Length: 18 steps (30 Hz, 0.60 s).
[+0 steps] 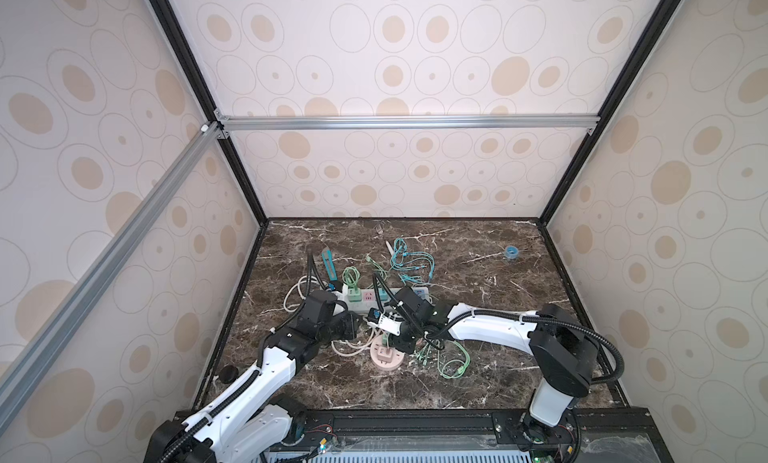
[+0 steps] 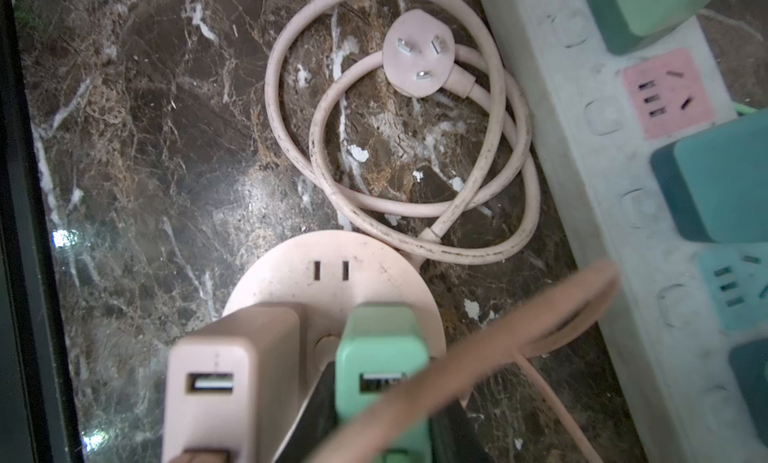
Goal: Insert the plug
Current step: 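Open the right gripper and lift it off the plugged green charger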
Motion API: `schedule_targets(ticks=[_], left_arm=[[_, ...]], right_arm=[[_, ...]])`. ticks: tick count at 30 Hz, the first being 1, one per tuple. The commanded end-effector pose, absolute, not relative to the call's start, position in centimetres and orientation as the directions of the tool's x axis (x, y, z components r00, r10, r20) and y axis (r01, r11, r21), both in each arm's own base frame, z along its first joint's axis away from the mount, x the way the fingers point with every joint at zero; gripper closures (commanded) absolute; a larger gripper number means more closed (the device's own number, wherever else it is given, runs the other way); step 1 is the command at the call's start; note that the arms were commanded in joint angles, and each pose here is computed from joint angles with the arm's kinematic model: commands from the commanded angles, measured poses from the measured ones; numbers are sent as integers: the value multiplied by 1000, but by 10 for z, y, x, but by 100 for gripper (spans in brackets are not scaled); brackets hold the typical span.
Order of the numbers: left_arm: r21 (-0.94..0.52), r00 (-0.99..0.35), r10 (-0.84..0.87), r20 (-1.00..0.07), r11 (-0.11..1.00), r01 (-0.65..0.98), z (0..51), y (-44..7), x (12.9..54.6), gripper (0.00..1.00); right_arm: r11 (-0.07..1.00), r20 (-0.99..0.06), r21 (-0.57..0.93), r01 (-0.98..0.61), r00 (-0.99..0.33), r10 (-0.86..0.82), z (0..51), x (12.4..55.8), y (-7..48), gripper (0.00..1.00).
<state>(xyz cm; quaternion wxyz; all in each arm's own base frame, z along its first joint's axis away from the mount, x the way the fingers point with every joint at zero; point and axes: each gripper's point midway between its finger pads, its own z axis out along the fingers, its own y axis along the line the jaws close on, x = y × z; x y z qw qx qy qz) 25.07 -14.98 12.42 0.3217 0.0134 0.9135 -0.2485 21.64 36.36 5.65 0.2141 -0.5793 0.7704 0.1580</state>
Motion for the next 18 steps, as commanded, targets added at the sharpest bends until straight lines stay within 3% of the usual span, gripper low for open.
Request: schedule_targets(ticks=[1,11,18], left_arm=[[-419,-770,-143,-622,891,173,138,-140,256,72],[-376,-693,-175,-700,915,149,155,-124,271,50],[-330,-621,-180,-763,934,135,167,-111,287,33]], right_arm=[[304,-209,25,-952,-302,-930,-24,186,302,96],[309,-319,7,-951,-295,-901,21,201,328,89],[300,-392,1,-954,-276,-877,58,209,346,76]])
